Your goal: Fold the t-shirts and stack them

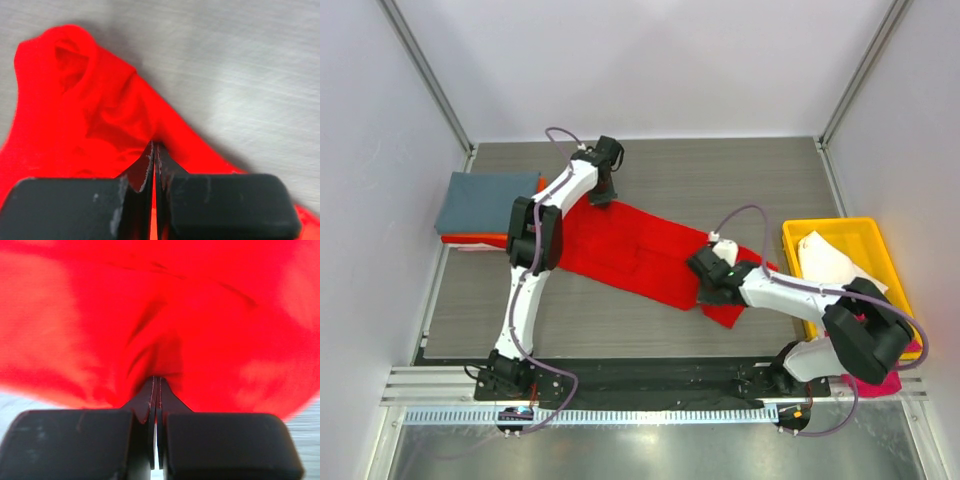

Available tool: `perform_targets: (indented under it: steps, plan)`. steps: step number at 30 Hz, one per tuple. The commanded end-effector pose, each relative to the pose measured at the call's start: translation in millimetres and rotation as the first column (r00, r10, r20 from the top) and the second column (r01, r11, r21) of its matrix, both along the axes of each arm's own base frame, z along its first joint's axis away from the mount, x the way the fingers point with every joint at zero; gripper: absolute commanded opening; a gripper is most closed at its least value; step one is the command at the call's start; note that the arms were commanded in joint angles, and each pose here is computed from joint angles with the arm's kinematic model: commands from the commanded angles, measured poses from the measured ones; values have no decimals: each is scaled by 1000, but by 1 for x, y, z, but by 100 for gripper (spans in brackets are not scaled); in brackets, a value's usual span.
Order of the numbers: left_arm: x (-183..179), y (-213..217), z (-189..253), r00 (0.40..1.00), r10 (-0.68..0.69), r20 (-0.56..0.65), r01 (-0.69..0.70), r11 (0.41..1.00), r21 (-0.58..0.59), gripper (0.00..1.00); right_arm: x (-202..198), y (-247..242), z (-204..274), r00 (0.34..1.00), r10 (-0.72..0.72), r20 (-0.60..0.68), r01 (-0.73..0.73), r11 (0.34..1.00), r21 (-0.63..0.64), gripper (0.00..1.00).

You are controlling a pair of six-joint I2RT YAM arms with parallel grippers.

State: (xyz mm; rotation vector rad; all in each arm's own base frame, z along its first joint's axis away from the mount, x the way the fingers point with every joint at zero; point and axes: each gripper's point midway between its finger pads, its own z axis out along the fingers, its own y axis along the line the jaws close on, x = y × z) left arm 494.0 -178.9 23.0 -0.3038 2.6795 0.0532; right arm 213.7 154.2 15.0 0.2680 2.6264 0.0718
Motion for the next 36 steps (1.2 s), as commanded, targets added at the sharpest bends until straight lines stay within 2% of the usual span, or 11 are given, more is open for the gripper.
perform_targets:
  steps: [1,5,10,14,19,26,28,30,31,33,36]
  plan:
    - [-2,-35,-38,992,-69,-106,61,995,-79,0,-42,46,-28,989,63,-135,-53,995,79,1]
    - [11,-79,-39,990,-118,-73,104,978,-179,0,-60,117,-26,963,233,-134,-203,957,205,1]
    - [19,-139,-45,992,-120,-38,94,907,-411,0,-81,216,17,889,456,-26,-397,799,451,1]
    - [33,-172,-43,994,-111,21,105,841,-531,0,-65,235,64,862,491,124,-487,738,467,2]
    - [52,-189,-31,991,-79,104,125,796,-592,0,-33,208,125,854,444,272,-521,728,445,25]
    - [79,-223,5,964,-93,250,248,651,-717,1,53,117,146,913,256,319,-382,813,440,30]
    - [76,-228,45,943,-119,310,316,615,-722,6,64,101,148,911,245,333,-377,822,427,32]
    - [69,-222,63,929,-138,344,351,620,-701,9,83,77,147,922,192,336,-332,840,430,35]
    - [68,-220,112,899,-136,417,409,602,-686,12,90,69,147,925,171,339,-315,845,433,35]
    - [59,-212,137,874,-164,457,452,617,-644,15,109,51,143,931,120,344,-274,853,445,35]
    - [36,-194,200,831,-191,523,513,628,-585,31,127,41,137,938,88,335,-247,847,470,35]
